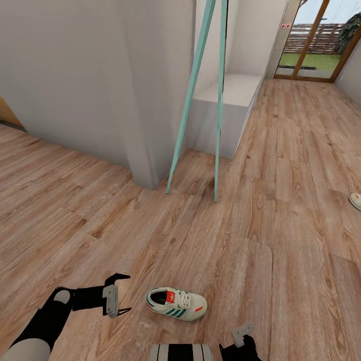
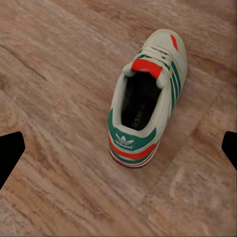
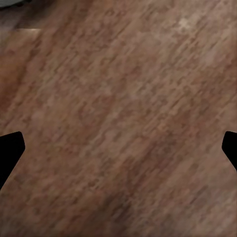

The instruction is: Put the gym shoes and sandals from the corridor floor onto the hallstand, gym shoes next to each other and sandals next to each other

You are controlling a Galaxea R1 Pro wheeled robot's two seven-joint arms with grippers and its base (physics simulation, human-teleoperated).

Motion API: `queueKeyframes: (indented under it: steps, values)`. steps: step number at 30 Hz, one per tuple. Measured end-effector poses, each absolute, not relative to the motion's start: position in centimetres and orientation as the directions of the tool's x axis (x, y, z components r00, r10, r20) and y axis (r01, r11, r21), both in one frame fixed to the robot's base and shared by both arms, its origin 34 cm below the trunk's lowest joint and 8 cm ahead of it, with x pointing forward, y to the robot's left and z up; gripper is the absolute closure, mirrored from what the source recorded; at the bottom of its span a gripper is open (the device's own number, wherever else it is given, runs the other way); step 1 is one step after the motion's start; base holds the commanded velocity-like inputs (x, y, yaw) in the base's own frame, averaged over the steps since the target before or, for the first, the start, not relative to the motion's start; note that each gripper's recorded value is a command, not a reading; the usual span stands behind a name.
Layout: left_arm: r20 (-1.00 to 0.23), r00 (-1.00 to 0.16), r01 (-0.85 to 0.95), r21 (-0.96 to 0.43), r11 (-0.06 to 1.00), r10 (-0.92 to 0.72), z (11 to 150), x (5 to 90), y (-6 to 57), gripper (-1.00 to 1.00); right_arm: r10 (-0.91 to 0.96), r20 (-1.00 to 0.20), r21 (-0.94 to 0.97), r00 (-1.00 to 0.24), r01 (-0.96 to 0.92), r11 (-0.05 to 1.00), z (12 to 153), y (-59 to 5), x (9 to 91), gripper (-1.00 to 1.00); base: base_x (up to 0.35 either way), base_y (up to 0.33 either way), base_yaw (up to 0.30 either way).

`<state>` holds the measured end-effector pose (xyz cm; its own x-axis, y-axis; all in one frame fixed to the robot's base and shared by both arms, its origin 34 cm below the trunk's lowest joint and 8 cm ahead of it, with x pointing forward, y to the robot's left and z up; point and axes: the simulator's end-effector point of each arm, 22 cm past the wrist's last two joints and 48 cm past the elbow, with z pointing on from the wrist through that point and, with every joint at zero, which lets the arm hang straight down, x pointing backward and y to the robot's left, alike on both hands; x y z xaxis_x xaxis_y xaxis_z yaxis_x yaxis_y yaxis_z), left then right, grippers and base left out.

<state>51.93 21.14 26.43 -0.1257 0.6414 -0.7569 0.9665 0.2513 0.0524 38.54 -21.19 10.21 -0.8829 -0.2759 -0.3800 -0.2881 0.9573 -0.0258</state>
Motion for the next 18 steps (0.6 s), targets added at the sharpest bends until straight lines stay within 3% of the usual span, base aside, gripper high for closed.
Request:
queueKeyframes:
  steps: [18]
  values:
    - [-0.759, -0.204, 0.968, -0.063, 0.242, 0.619, 25.1, 52.8, 19.4, -1.0, -0.277, -0.376, -0.025, -0.884, -0.289, 0.957, 10.1, -21.2, 38.2, -1.0, 0.0, 0.0, 0.0]
